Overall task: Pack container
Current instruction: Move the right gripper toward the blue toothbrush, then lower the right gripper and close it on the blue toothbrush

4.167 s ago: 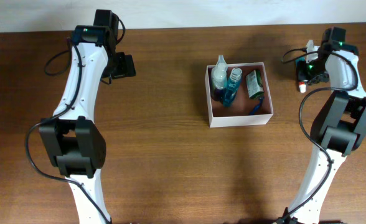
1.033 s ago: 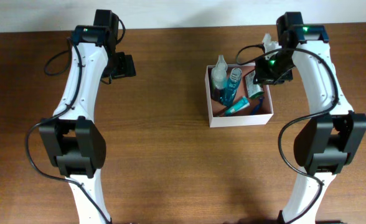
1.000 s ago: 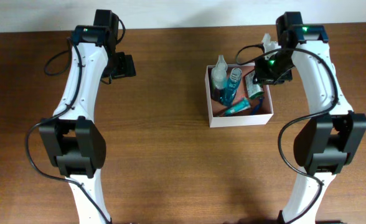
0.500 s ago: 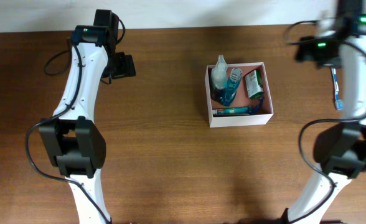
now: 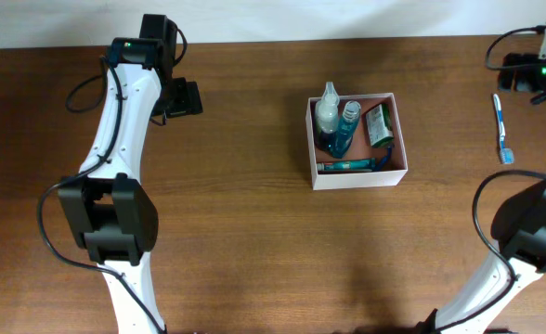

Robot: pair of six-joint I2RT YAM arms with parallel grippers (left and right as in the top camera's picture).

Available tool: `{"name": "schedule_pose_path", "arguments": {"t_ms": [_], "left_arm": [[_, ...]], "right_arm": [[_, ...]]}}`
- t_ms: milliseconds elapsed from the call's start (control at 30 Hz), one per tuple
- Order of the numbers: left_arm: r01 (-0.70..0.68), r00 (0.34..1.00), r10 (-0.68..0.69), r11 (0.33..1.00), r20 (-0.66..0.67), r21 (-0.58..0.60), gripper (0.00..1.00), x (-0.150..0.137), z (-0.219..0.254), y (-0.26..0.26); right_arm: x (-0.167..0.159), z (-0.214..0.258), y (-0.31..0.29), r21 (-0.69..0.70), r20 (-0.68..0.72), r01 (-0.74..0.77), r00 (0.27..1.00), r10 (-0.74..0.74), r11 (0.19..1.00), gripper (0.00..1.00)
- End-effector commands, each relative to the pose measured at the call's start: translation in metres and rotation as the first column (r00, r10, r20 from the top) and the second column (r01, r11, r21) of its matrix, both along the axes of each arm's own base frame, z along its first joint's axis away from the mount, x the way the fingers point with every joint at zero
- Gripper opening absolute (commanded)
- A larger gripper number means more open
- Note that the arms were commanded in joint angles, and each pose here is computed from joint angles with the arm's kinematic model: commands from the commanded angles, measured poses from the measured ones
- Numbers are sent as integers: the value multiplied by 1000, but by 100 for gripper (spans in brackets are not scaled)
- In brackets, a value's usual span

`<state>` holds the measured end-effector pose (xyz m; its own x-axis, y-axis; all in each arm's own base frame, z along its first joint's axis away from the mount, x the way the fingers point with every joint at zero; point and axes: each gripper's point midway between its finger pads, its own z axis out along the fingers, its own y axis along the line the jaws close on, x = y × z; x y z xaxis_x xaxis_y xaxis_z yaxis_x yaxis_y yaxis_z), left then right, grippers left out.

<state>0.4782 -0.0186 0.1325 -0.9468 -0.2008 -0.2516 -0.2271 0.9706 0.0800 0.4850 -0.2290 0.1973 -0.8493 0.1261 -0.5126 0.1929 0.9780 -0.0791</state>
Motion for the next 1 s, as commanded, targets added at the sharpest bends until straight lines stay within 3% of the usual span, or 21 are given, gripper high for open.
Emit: {"name": "schedule_pose_path", "arguments": {"t_ms": [0, 267, 500, 967], "left_arm": [[-12, 1000, 12, 1000, 11, -4, 99, 0, 4, 1], [-12, 1000, 12, 1000, 11, -4, 100, 0, 4, 1], [-12, 1000, 12, 1000, 11, -4, 99, 0, 4, 1], [-12, 1000, 12, 1000, 11, -4, 100, 0, 4, 1]], "right_arm": [[2, -55, -7, 22, -102, -46, 994, 48, 999, 99], [4, -119, -26, -19, -216, -89, 973, 83, 996, 99], [-5, -161, -34, 64, -251, -80, 963, 94, 995, 99], [-8, -187, -44, 92, -260, -60, 962, 82, 994, 95]]}}
